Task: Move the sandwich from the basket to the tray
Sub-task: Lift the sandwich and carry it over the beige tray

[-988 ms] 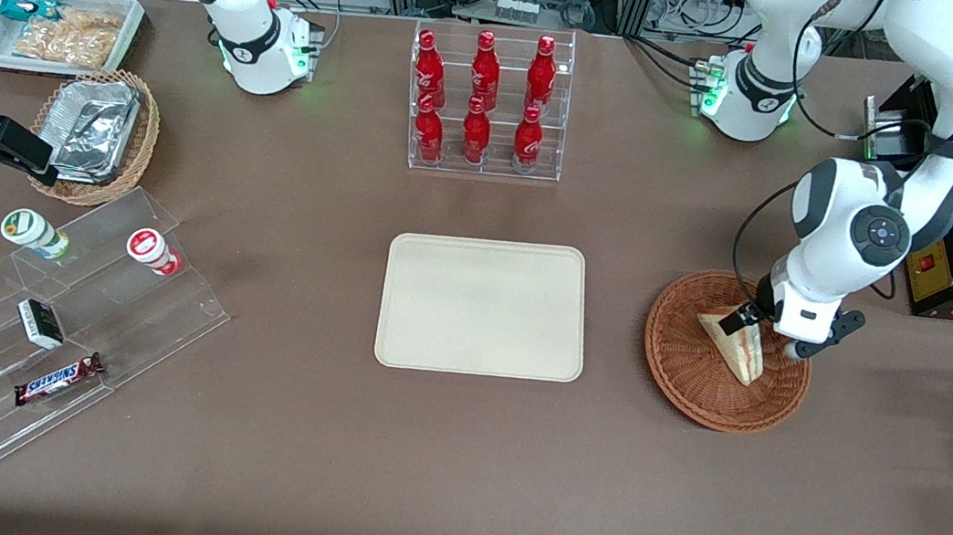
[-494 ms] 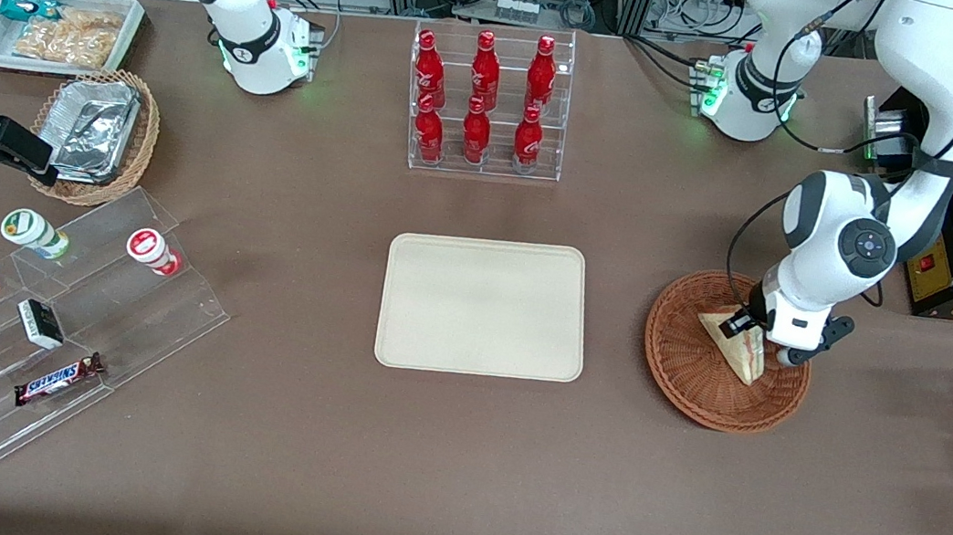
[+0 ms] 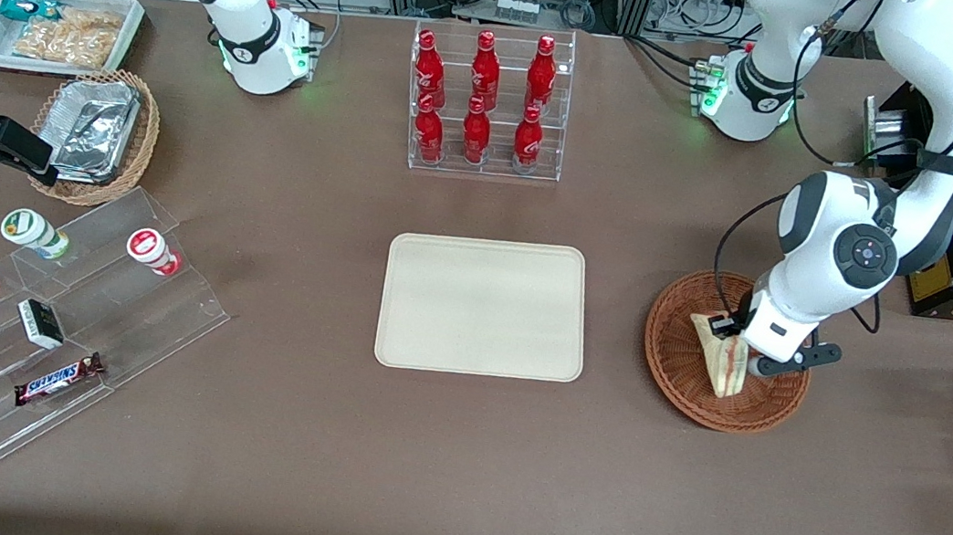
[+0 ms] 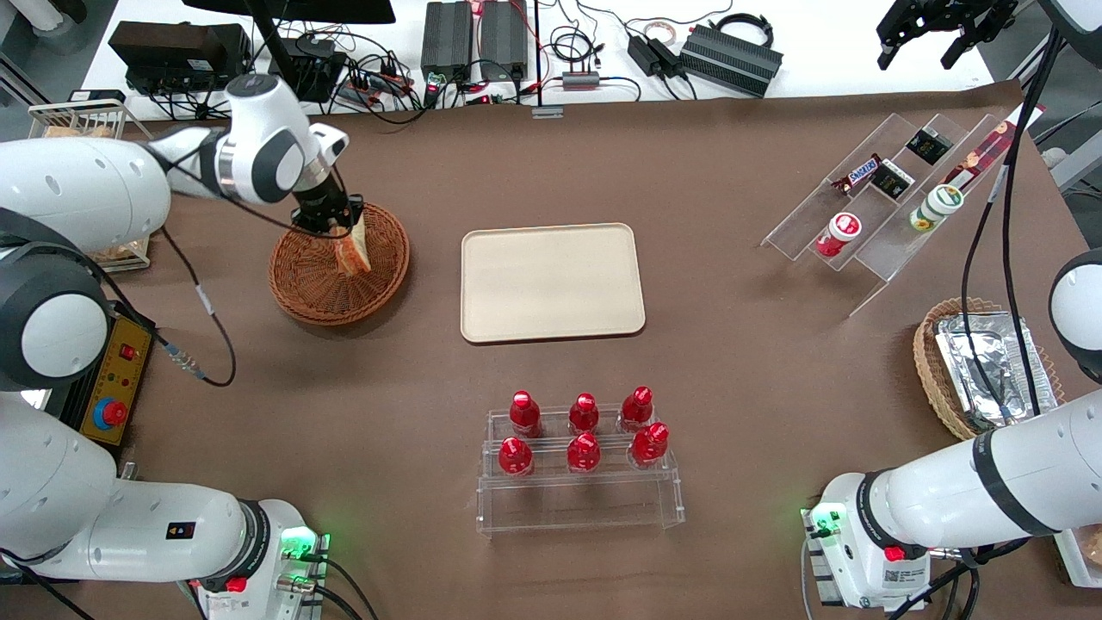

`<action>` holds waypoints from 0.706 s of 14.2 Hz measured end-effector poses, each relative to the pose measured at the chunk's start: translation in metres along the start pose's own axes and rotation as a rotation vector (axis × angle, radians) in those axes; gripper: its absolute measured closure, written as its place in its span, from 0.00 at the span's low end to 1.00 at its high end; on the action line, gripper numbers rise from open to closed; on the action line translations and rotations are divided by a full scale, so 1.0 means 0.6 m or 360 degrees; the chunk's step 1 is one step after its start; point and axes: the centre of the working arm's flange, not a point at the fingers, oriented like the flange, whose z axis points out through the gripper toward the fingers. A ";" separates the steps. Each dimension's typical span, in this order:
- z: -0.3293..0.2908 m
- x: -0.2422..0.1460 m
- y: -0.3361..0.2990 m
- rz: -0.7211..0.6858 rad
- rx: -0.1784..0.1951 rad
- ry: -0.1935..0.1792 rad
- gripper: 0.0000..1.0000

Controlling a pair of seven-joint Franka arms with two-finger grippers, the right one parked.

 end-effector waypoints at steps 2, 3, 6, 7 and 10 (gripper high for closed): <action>-0.025 0.001 0.081 0.0119 0.0029 -0.0073 0.85; -0.029 -0.005 0.130 0.0178 0.0034 -0.0088 0.85; -0.009 -0.045 0.277 0.0206 0.0028 -0.0083 0.85; 0.006 -0.064 0.322 0.0214 0.0029 -0.0088 0.85; 0.059 -0.115 0.433 0.0200 0.0040 -0.0109 0.85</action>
